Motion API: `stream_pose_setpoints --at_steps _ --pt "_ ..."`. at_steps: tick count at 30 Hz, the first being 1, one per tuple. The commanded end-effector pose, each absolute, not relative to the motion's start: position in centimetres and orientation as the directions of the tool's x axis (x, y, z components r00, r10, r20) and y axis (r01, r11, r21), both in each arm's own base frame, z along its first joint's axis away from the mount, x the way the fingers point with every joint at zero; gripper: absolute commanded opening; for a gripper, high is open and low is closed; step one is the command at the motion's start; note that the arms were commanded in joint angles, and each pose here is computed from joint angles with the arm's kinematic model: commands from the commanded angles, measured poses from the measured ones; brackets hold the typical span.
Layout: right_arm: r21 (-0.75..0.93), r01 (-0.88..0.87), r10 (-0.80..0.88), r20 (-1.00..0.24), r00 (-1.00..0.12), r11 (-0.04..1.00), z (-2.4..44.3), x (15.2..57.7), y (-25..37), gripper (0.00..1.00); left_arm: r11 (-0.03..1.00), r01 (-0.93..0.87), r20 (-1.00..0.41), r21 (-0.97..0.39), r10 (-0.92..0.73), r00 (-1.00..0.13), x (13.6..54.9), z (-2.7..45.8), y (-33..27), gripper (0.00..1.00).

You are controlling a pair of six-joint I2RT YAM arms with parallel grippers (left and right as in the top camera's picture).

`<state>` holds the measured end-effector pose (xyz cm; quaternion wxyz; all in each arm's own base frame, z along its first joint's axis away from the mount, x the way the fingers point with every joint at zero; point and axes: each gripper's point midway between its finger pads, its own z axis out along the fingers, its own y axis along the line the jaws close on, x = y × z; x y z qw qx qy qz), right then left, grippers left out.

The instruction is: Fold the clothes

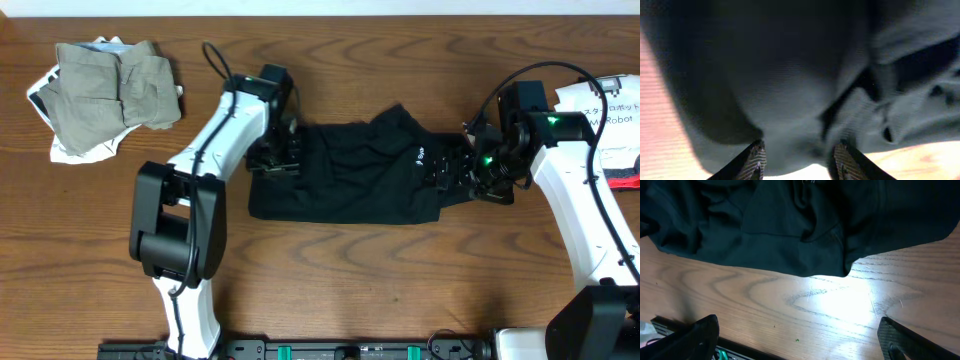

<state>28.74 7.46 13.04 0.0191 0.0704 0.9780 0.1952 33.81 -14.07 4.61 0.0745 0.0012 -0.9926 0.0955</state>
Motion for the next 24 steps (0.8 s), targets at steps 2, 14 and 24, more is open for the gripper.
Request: stream_pose_setpoints --at_steps 2,14,24 --pt "0.389 0.138 0.148 0.005 -0.989 0.911 12.8 28.6 7.7 0.99 0.985 -0.024 0.15 -0.174 0.002 -0.989 33.2 5.4 -13.8 0.47" --pt "0.389 0.138 0.148 0.005 -0.989 0.911 12.8 28.6 7.7 0.99 0.944 -0.029 0.242 -0.33 0.055 -0.969 30.1 4.6 -18.4 0.47" --pt "0.389 0.138 0.148 0.005 -0.989 0.911 12.8 28.6 7.7 0.99 0.909 -0.024 0.24 -0.416 0.084 -0.967 29.9 5.2 -20.4 0.48"
